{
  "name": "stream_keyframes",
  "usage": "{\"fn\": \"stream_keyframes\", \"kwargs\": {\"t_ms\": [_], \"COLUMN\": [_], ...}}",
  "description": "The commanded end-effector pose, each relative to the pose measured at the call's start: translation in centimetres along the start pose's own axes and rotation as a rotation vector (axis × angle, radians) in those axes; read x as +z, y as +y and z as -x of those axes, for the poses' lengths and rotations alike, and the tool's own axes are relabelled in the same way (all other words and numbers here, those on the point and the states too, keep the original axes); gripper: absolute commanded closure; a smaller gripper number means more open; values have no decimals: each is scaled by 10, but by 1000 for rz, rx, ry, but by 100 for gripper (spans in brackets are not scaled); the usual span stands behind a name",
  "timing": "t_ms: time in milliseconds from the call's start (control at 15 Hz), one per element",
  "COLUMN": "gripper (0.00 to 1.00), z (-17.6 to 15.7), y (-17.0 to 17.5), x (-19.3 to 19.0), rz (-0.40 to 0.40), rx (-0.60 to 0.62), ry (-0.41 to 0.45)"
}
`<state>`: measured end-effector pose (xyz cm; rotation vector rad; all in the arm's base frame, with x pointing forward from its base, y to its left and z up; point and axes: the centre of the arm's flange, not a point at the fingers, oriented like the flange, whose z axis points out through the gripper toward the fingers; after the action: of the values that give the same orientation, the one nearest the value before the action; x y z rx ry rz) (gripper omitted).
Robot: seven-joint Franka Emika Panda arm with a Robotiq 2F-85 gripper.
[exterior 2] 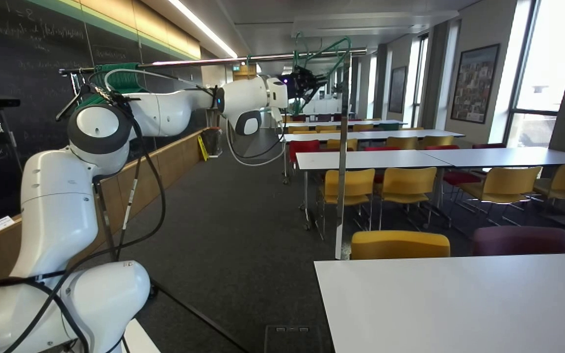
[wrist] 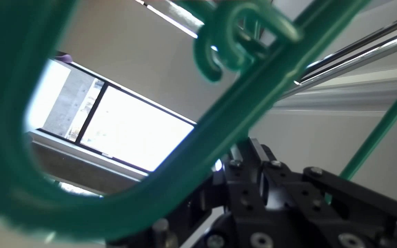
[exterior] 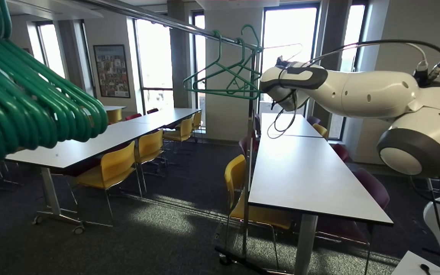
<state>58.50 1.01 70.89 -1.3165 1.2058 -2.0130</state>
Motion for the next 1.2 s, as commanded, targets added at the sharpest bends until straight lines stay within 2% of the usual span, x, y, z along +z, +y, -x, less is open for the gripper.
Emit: {"fn": "stream_keyframes", "kwargs": {"t_ms": [0,200,467,1133], "gripper": [97,97,97,97], "z": [-21,-34,-44,-27], "y": [27,43,47,39], "x": [5,15,23,37], "rz": [42,77,93,63], "rx": [4,10,8,-81], "ry": [51,85,126,184]}}
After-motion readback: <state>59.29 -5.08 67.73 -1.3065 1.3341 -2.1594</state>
